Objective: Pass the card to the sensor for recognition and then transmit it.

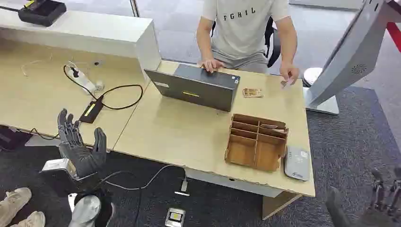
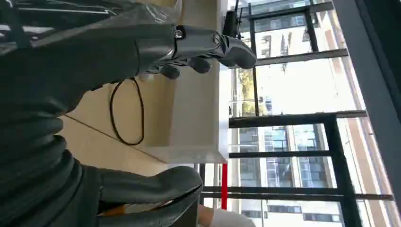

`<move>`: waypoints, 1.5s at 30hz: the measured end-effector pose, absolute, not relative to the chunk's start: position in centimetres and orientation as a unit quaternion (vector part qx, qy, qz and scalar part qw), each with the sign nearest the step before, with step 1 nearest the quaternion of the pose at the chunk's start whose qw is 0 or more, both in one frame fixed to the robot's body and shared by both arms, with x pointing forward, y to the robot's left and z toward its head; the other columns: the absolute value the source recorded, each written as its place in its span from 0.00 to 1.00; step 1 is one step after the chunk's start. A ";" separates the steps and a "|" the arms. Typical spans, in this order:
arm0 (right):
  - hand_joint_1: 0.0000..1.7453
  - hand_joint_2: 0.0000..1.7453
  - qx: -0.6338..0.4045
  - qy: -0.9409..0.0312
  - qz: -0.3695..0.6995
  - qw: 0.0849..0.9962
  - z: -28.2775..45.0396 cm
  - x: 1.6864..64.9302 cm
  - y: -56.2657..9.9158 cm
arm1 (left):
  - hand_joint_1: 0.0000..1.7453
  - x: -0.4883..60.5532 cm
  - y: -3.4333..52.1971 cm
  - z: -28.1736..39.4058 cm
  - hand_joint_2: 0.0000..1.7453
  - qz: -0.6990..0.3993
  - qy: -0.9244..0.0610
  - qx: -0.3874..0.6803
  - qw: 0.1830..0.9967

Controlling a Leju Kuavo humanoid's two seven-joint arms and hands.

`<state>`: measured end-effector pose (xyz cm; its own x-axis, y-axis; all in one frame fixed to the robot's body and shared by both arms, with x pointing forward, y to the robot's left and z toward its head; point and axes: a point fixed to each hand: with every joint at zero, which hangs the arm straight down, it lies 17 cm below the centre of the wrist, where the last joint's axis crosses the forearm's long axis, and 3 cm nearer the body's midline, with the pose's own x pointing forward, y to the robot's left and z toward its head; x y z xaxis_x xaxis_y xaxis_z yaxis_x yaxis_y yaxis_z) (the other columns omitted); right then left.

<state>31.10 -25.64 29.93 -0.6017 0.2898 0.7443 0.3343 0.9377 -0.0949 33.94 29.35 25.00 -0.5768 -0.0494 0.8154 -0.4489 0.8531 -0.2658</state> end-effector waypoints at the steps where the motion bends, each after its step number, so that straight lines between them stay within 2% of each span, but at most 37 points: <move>1: 0.00 1.00 -0.174 -0.894 -0.027 0.411 29.9 31.1 -25.6 | 0.00 33.9 29.4 25.0 1.00 0.229 -0.858 0.145 0.436; 12: 0.00 1.00 -0.181 -0.894 -0.019 0.410 30.1 31.3 -25.4 | 0.00 33.9 29.4 25.1 1.00 0.232 -0.859 0.144 0.433; 17: 0.00 1.00 -0.209 -0.874 -0.001 0.439 30.0 33.0 -26.0 | 0.00 34.1 29.3 25.3 1.00 0.234 -0.860 0.140 0.432; 27: 0.00 1.00 -0.328 -0.777 0.065 0.534 30.0 41.4 -31.6 | 0.00 35.3 28.0 26.1 1.00 0.251 -0.866 0.103 0.421; 35: 0.00 1.00 -0.407 -0.730 0.110 0.537 33.4 47.9 -36.7 | 0.00 35.9 27.4 26.1 1.00 0.257 -0.868 0.090 0.417; 45: 0.00 1.00 -0.470 -0.679 0.139 0.547 35.4 52.6 -38.9 | 0.00 36.5 26.6 26.0 1.00 0.252 -0.868 0.082 0.420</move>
